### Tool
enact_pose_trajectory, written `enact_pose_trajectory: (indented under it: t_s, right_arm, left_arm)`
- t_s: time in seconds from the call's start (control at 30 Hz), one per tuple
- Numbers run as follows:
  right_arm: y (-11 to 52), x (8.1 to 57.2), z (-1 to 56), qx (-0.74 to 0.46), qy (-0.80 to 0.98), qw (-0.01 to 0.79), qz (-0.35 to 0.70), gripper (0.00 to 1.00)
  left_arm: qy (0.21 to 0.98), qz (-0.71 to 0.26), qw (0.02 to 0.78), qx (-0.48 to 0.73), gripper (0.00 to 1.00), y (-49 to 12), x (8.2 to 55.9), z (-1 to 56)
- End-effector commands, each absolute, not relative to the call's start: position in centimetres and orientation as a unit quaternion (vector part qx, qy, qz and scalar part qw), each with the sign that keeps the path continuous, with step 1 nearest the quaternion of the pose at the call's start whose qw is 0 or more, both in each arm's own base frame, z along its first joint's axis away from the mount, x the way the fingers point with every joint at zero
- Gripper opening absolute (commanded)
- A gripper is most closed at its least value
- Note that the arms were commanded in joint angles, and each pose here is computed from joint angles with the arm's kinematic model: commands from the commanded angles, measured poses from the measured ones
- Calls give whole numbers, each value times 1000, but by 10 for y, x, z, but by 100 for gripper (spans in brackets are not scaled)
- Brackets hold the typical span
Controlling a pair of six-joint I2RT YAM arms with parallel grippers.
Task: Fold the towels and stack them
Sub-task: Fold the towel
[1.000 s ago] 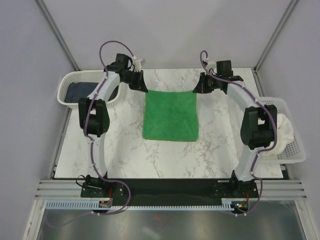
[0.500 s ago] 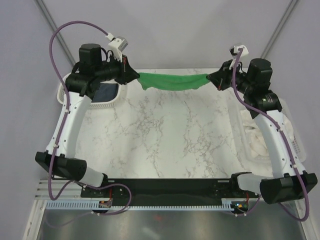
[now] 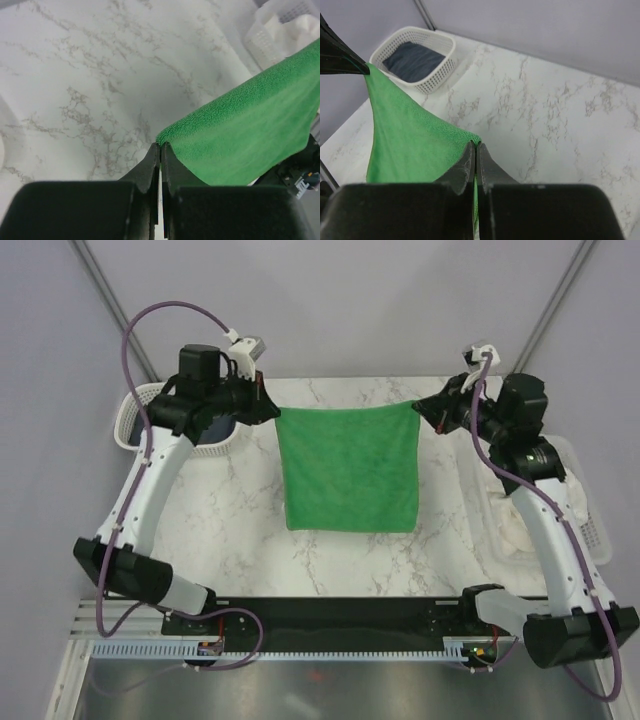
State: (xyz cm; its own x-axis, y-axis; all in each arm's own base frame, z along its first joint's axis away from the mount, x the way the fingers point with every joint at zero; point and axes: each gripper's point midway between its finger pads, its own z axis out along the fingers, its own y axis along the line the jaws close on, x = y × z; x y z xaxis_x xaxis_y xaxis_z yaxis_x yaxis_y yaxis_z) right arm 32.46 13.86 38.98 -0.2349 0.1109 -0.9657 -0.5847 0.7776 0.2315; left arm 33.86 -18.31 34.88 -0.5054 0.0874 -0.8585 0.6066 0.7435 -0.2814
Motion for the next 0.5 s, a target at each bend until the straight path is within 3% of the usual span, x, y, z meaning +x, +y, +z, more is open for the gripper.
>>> enact_pose_trajectory:
  t_s: [0.0,0.2,0.27,0.3,0.47]
  right_arm:
    - [144,367,331,-128,764,555,302,0]
    - [161,437,222,-99,800,493,327,0]
    - [161,460,202,-95,809,486,318,0]
    - [163,473,168,-88,827,456,316,0]
    - [168,526,147,-101,829,456,307,0]
  left_arm:
    - [881,-232,381,156,2,-174,386,274]
    - [912,-216,313,152,2,-187,450,190]
    - [909,-212,322,156,2,-190,474,187]
    - [920,-205,298,152,2,-190,486,156]
    - [914,-202,326,133,2,-177,547,142]
